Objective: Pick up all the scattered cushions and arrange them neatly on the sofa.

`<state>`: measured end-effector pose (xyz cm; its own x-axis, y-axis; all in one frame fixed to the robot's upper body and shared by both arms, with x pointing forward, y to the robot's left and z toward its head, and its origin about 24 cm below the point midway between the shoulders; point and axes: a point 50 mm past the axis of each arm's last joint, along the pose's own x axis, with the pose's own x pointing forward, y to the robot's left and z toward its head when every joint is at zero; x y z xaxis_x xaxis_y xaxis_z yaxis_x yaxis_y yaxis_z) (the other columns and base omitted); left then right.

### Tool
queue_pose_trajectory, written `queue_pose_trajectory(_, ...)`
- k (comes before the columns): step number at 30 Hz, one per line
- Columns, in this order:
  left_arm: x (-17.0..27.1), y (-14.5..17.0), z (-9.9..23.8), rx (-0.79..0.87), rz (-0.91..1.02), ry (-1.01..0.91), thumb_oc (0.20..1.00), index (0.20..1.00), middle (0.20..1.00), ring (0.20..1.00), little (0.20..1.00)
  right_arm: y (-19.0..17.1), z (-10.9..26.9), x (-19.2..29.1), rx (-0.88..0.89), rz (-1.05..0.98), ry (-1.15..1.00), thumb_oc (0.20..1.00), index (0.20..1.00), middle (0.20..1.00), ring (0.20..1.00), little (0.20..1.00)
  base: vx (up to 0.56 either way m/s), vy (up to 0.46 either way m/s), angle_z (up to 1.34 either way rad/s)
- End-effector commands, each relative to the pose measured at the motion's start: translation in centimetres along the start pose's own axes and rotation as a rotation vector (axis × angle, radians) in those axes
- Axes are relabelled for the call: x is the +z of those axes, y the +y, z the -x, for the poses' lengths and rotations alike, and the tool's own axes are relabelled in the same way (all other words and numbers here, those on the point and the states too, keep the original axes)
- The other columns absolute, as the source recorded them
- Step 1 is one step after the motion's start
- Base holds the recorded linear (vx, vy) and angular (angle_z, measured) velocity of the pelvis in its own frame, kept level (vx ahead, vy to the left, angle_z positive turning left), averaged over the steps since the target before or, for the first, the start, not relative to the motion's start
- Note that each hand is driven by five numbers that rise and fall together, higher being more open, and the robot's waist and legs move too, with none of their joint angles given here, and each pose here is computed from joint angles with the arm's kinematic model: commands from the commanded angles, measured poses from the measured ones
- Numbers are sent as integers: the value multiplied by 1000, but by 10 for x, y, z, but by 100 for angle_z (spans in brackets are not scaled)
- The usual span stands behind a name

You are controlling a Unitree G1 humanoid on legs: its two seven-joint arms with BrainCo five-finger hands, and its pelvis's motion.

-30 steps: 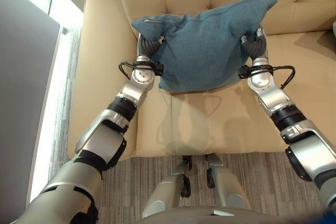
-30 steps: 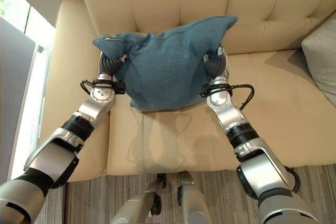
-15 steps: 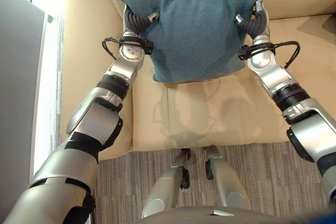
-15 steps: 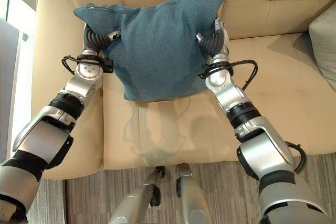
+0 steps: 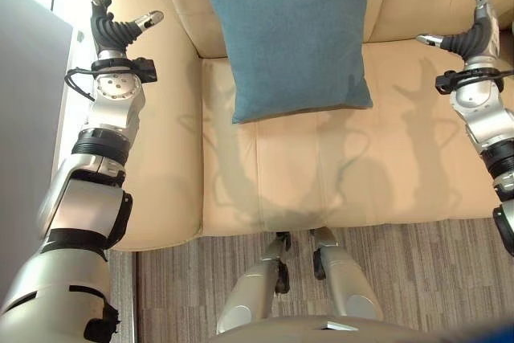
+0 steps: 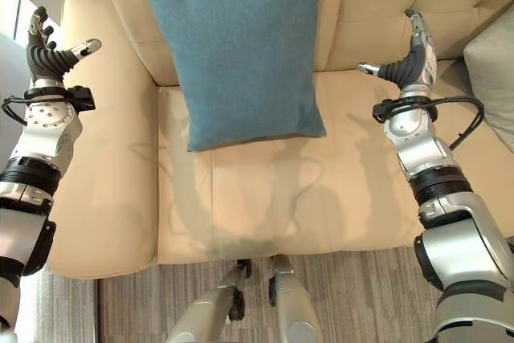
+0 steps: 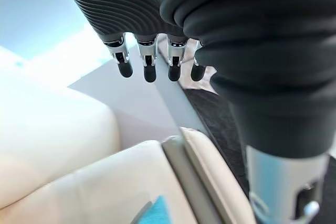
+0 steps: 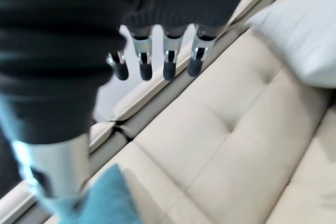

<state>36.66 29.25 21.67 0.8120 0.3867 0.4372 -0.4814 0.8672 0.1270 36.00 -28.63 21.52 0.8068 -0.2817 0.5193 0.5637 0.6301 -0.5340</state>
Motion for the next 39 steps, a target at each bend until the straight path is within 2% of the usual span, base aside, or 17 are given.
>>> queue_pose_trajectory(1, -25, -3, 18, -30, -38, 32, 1000, 1000, 1000, 1000, 1000, 9, 26, -32, 72, 79, 54, 1000, 1000, 1000, 1000, 1000, 58, -31, 1)
queue_pose_trajectory(4, -65, -1, 66, -123, -93, 121, 1000, 1000, 1000, 1000, 1000, 10, 73, -72, 164, 135, 159, 1000, 1000, 1000, 1000, 1000, 70, -42, 3)
queue_pose_trajectory(5, -87, -2, 100, -178, -116, 188, 1000, 1000, 1000, 1000, 1000, 12, 102, -91, 214, 142, 222, 1000, 1000, 1000, 1000, 1000, 55, -34, 12)
queue_pose_trajectory(6, -87, -2, 100, -178, -116, 189, 1000, 1000, 1000, 1000, 1000, 12, 102, -91, 215, 142, 223, 1000, 1000, 1000, 1000, 1000, 68, -49, 9)
queue_pose_trajectory(8, -122, 6, 153, -224, -133, 353, 1000, 1000, 1000, 1000, 1000, 15, 150, -117, 308, 166, 344, 1000, 1000, 1000, 1000, 1000, 57, -41, 9)
queue_pose_trajectory(12, -160, 16, 224, -259, -131, 603, 1000, 1000, 1000, 1000, 1000, 30, 207, -137, 442, 172, 479, 1000, 1000, 1000, 1000, 1000, 35, -42, 15)
queue_pose_trajectory(13, -173, 21, 255, -259, -122, 718, 1000, 1000, 1000, 1000, 1000, 39, 231, -142, 499, 155, 537, 1000, 1000, 1000, 1000, 1000, 7, -44, 6)
queue_pose_trajectory(20, -203, 34, 340, -385, -258, 1032, 1000, 1000, 1000, 1000, 1000, 64, 304, -153, 726, 154, 690, 1000, 1000, 1000, 1000, 1000, -38, -46, 13)
queue_pose_trajectory(26, -218, 47, 396, -441, -400, 1273, 1000, 1000, 1000, 1000, 1000, 69, 361, -166, 856, 214, 879, 1000, 1000, 1000, 1000, 1000, -128, -33, 10)
queue_pose_trajectory(29, -220, 39, 401, -444, -393, 1304, 1000, 1000, 1000, 1000, 1000, 69, 373, -172, 877, 248, 967, 1000, 1000, 1000, 1000, 1000, -318, 59, 7)
queue_pose_trajectory(39, -222, 13, 390, -530, -403, 1265, 1000, 1000, 1000, 1000, 1000, 72, 378, -177, 867, 274, 1072, 1000, 1000, 1000, 1000, 1000, -199, 164, -7)
